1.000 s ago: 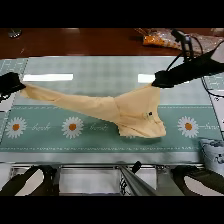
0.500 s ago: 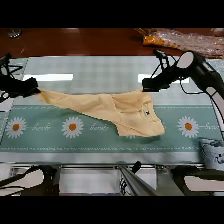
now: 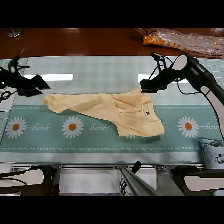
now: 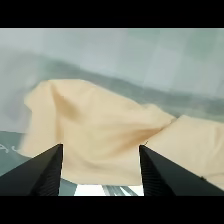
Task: Fold the shirts.
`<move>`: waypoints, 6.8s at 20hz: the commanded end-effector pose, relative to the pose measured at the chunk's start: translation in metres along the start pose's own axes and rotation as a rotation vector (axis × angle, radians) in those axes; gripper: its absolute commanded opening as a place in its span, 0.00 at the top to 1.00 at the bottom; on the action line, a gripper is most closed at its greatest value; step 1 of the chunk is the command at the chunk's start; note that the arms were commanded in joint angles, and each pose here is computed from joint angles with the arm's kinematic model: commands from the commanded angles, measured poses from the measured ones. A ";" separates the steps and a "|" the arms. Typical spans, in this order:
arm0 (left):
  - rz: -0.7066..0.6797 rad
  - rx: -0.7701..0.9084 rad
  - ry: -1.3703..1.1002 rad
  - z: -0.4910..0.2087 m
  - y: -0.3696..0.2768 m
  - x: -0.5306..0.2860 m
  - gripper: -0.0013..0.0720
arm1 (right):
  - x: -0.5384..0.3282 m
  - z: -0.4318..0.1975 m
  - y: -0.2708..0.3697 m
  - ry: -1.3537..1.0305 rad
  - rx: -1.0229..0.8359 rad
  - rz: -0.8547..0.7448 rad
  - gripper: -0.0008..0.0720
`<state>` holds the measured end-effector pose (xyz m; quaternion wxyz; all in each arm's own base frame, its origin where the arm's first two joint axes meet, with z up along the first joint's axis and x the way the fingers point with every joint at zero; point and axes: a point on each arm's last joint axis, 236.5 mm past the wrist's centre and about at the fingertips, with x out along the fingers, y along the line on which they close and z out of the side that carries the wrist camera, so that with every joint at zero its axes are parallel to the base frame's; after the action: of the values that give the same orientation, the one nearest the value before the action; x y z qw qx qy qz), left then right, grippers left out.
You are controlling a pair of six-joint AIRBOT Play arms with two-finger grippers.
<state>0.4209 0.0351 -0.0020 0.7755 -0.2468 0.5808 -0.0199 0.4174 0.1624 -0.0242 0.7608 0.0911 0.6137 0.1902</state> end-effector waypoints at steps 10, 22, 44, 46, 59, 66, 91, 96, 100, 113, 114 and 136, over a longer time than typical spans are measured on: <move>-0.144 0.133 0.288 -0.123 -0.098 0.033 0.23 | 0.001 -0.009 0.001 0.040 -0.004 0.005 0.97; -0.202 -0.063 0.265 -0.179 -0.087 0.106 0.24 | 0.000 -0.014 0.000 0.060 -0.041 0.002 0.97; -0.389 -0.114 0.108 -0.145 -0.141 0.090 0.96 | -0.002 -0.019 0.001 0.078 -0.042 0.005 0.97; -0.461 -0.061 -0.012 -0.117 -0.155 0.035 0.96 | -0.013 -0.012 0.005 0.039 -0.055 0.004 0.97; -0.556 0.270 -0.782 -0.038 -0.201 -0.324 0.96 | -0.250 0.028 0.030 -0.604 -0.122 -0.053 0.97; -0.524 0.501 -1.065 -0.072 -0.257 -0.452 0.96 | -0.465 0.018 0.105 -1.096 -0.294 -0.107 0.97; -0.074 -0.025 -0.211 -0.088 -0.027 -0.113 0.96 | -0.204 -0.025 -0.047 -0.085 -0.046 -0.244 0.97; -0.175 -0.166 -0.077 -0.060 -0.009 -0.024 0.96 | -0.122 0.031 -0.084 -0.101 -0.027 -0.221 0.97; -0.344 -0.269 -0.170 0.000 -0.030 -0.014 0.96 | -0.098 0.075 -0.105 -0.233 -0.021 -0.245 0.97; -0.499 -0.223 -0.207 0.072 -0.059 0.024 0.96 | -0.088 0.142 -0.100 -0.502 0.092 -0.185 0.97; -0.509 -0.245 -0.198 0.073 -0.059 0.033 0.96 | -0.080 0.140 -0.103 -0.487 0.097 -0.186 0.97; -0.188 -0.280 0.201 -0.064 0.028 0.063 0.27 | -0.049 0.112 -0.111 -0.332 0.100 -0.186 0.97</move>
<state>0.3865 0.0413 -0.0581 0.6728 -0.4199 0.6079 -0.0381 0.5407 0.0509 0.0064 0.8653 0.1026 0.4858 0.0682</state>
